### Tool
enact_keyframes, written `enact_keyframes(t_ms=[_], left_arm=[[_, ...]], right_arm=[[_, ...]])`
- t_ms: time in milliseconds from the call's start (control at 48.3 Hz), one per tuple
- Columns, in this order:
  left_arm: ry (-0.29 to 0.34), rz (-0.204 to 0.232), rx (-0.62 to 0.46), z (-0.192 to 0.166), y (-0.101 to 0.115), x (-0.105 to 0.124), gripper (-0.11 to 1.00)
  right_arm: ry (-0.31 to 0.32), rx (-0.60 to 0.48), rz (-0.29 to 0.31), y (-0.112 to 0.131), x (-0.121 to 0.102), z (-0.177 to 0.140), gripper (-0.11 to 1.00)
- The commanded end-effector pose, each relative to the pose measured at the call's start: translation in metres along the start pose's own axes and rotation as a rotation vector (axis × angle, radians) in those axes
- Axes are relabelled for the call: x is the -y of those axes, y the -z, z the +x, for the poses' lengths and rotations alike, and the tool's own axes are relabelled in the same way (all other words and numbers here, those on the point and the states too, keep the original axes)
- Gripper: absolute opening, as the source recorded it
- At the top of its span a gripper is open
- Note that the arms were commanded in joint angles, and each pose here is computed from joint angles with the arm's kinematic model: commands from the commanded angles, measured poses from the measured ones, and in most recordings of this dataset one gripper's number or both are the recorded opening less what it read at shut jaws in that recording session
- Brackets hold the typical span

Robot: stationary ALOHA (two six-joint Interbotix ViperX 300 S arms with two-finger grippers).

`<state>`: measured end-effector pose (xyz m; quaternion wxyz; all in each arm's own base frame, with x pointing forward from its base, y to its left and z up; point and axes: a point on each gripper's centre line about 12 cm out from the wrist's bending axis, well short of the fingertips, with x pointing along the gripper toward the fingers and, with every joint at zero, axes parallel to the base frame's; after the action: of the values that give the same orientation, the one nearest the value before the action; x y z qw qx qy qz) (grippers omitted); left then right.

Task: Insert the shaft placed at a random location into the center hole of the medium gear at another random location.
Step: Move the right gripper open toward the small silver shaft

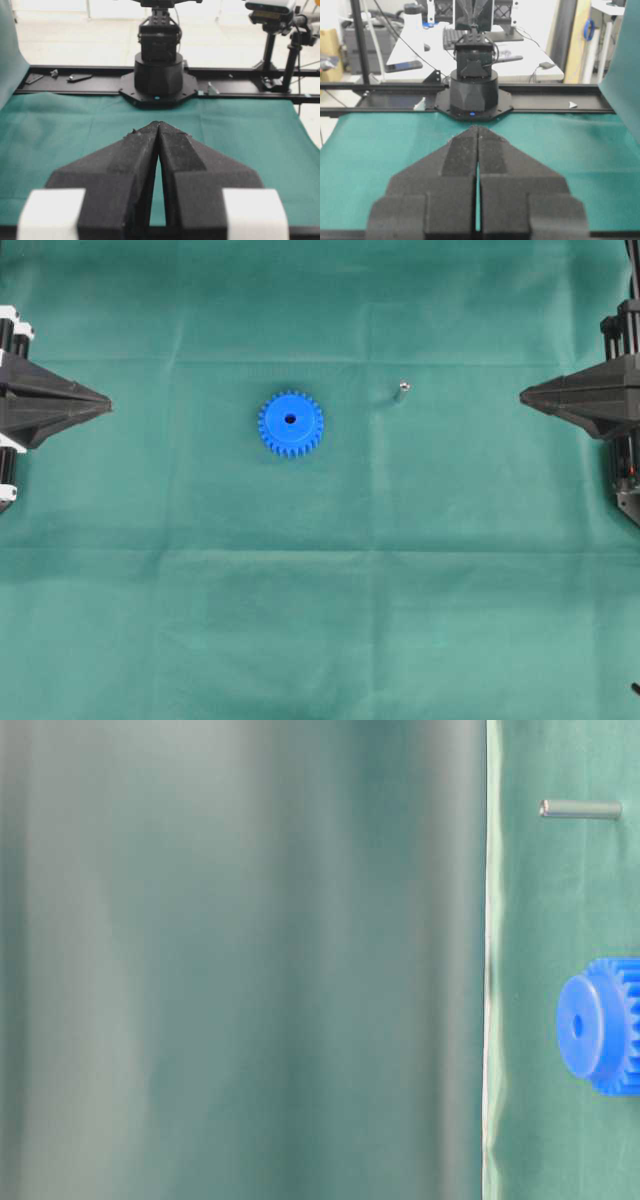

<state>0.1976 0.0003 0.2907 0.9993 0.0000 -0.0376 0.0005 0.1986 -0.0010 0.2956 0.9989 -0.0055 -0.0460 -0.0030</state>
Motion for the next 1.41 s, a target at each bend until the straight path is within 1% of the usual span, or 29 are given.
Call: enact_keyframes(t_ms=[0, 228, 373, 435, 497, 538, 600, 642, 704, 745, 766, 807, 911, 1076, 1387], left_arm=[[0.020, 0.013, 0.017, 0.005, -0.011, 0.004, 0.00], [0.020, 0.014, 0.006, 0.004, -0.010, 0.004, 0.00], [0.020, 0.015, 0.008, 0.004, -0.010, 0.004, 0.00], [0.020, 0.015, 0.008, 0.004, -0.010, 0.004, 0.00], [0.020, 0.015, 0.006, 0.004, -0.010, 0.004, 0.00], [0.020, 0.015, 0.008, 0.004, -0.010, 0.004, 0.00], [0.020, 0.015, 0.008, 0.004, -0.010, 0.004, 0.00], [0.020, 0.015, 0.008, 0.004, -0.010, 0.004, 0.00], [0.020, 0.017, 0.008, 0.004, -0.010, 0.004, 0.00], [0.018, 0.017, 0.008, 0.004, -0.010, 0.003, 0.00], [0.020, 0.017, 0.005, 0.004, -0.009, 0.004, 0.00], [0.020, 0.017, 0.008, 0.004, -0.010, 0.004, 0.00], [0.020, 0.017, 0.005, 0.004, -0.009, 0.004, 0.00], [0.018, 0.017, 0.005, 0.004, -0.009, 0.003, 0.00], [0.018, 0.017, 0.000, 0.004, -0.009, 0.003, 0.00]], right_arm=[[0.003, 0.011, -0.003, -0.006, 0.001, 0.002, 0.01], [0.020, 0.012, -0.014, -0.008, 0.004, 0.004, 0.01], [0.041, -0.016, -0.017, 0.001, 0.009, 0.008, 0.01], [0.056, -0.033, -0.018, 0.006, 0.012, 0.011, 0.05], [0.076, -0.050, -0.019, 0.013, 0.017, 0.015, 0.15], [0.094, -0.065, -0.021, 0.020, 0.021, 0.019, 0.25], [0.118, -0.090, -0.022, 0.029, 0.027, 0.024, 0.43], [0.133, -0.110, -0.025, 0.037, 0.031, 0.028, 0.57], [0.149, -0.149, -0.029, 0.049, 0.036, 0.034, 0.75], [0.158, -0.171, -0.031, 0.057, 0.039, 0.038, 0.86], [0.162, -0.184, -0.035, 0.061, 0.041, 0.040, 0.90], [0.165, -0.204, -0.038, 0.069, 0.043, 0.044, 0.90], [0.190, -0.257, -0.035, 0.091, 0.051, 0.053, 0.84], [0.243, -0.319, -0.013, 0.120, 0.066, 0.058, 0.84], [0.268, -0.406, 0.015, 0.160, 0.071, 0.067, 0.84]])
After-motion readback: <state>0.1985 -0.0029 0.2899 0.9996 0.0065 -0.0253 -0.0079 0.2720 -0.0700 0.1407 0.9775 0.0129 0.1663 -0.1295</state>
